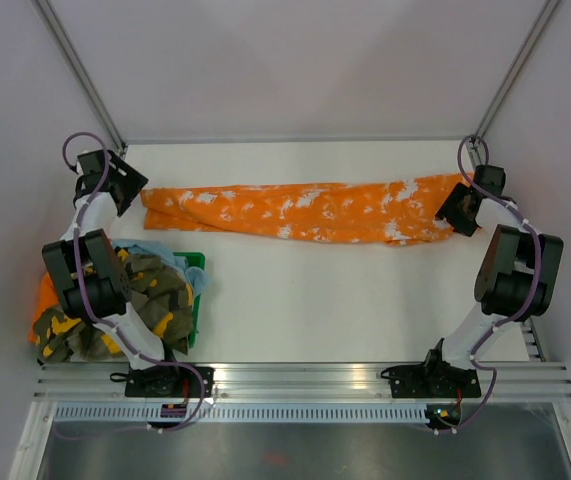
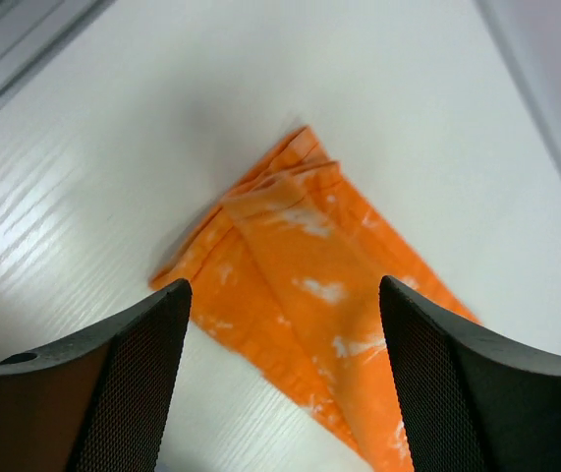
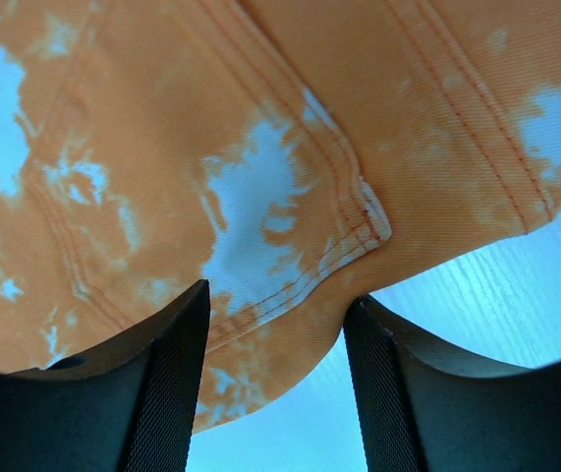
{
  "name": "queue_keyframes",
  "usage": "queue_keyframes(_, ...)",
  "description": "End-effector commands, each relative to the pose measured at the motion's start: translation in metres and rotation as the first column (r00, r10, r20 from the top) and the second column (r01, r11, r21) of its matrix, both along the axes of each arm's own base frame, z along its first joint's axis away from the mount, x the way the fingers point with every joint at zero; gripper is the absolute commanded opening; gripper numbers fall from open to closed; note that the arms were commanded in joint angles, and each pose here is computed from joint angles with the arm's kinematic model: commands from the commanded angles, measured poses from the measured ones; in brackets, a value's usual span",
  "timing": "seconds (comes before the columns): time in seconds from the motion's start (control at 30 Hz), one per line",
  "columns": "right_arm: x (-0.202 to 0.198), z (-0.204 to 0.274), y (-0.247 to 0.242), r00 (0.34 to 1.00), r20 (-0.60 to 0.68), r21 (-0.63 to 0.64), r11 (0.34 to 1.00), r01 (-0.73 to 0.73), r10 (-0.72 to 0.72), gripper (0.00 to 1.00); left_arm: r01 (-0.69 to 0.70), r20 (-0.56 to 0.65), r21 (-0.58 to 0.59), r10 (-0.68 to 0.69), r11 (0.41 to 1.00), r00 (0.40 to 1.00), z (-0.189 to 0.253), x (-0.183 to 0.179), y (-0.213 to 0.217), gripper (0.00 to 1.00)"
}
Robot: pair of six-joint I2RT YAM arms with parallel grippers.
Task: Fold and stack the trousers
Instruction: Fold the trousers
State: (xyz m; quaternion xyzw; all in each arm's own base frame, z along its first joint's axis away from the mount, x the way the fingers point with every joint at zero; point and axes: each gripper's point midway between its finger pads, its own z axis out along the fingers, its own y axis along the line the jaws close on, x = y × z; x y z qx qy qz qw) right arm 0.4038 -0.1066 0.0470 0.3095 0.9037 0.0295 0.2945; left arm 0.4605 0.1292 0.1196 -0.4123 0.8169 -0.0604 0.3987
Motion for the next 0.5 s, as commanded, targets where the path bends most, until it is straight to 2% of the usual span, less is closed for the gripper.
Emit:
queue_keyframes(0.0, 0.021, 0.053, 0.022, 0.99, 0.101, -0.042, 0.995, -0.094, 0.097, 0.62, 0.001, 0.04, -0.079, 0.002, 0.997, 0.999, -0.009, 0.012, 0.013, 0.82)
queue_keyframes(0.13, 0.017, 0.067, 0.035, 0.984, 0.134, -0.053, 0.992, -0.113, 0.119, 0.63, 0.03, 0.172, -0.236, 0.012, 0.971, 0.985, -0.028, 0.032, 0.022, 0.81)
queue_keyframes(0.17, 0.017, 0.074, 0.041, 0.979, 0.154, -0.049, 0.991, -0.128, 0.134, 0.63, 0.067, 0.228, -0.247, -0.009, 0.967, 0.974, -0.03, 0.041, 0.027, 0.79)
queue_keyframes(0.37, 0.021, 0.077, 0.068, 0.966, 0.167, -0.05, 0.98, -0.193, 0.198, 0.63, 0.129, 0.339, -0.236, -0.043, 0.963, 0.94, -0.022, 0.061, 0.035, 0.78)
queue_keyframes(0.47, 0.024, 0.075, 0.077, 0.964, 0.169, -0.036, 0.979, -0.201, 0.204, 0.63, 0.173, 0.39, -0.269, -0.057, 0.947, 0.919, -0.02, 0.067, 0.028, 0.77)
